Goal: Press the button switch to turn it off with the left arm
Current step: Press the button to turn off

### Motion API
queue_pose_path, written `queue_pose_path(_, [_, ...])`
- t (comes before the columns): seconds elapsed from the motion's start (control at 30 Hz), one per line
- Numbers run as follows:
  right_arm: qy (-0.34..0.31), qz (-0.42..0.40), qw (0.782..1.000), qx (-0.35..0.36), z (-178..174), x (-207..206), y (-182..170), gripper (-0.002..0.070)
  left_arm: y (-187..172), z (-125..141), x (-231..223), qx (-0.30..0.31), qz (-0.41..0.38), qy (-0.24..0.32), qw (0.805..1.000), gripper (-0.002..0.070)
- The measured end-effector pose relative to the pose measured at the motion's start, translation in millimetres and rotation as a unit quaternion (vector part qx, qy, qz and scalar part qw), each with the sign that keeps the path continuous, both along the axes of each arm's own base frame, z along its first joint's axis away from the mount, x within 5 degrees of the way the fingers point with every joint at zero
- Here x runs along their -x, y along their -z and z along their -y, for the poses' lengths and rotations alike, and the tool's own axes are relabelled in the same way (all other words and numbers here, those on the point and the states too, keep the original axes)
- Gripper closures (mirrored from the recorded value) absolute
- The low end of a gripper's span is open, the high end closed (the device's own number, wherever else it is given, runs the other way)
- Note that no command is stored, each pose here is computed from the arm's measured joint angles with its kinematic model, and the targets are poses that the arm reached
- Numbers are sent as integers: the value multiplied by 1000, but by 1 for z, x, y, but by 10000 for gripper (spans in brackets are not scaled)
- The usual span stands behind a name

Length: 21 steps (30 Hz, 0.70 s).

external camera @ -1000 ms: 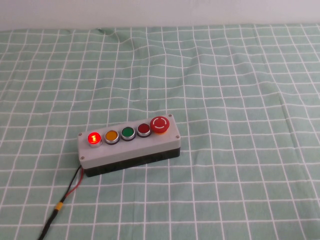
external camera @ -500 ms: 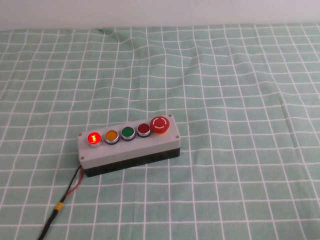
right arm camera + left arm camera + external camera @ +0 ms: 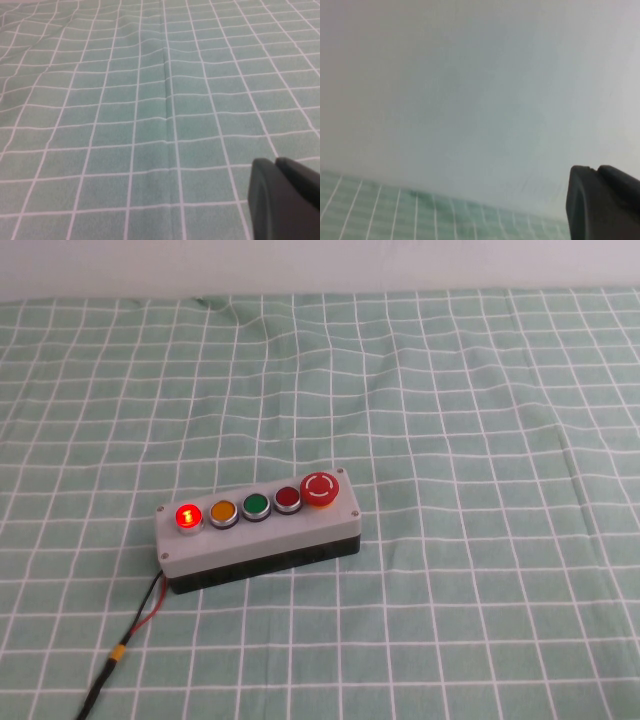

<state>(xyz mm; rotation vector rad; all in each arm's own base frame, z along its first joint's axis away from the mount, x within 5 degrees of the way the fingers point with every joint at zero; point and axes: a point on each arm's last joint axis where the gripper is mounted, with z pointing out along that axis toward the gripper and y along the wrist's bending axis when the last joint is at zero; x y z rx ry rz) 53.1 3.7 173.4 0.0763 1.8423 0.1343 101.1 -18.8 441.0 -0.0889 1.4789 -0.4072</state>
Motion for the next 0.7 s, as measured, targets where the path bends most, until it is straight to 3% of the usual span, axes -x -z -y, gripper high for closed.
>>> queue_pose_path(0.13, [0, 0, 1000, 0, 0, 0, 0, 692, 22, 6, -25, -33, -107, 14, 994, 678])
queue_pose_path(0.27, [0, 0, 1000, 0, 0, 0, 0, 692, 35, 11, -47, -68, -210, 34, 975, 678])
queue_pose_path(0.5, [0, 0, 1000, 0, 0, 0, 0, 692, 38, 21, -93, -120, -339, 69, 930, 678])
queue_pose_path(0.7, [0, 0, 1000, 0, 0, 0, 0, 692, 64, 37, -131, -160, -430, 105, 882, 678])
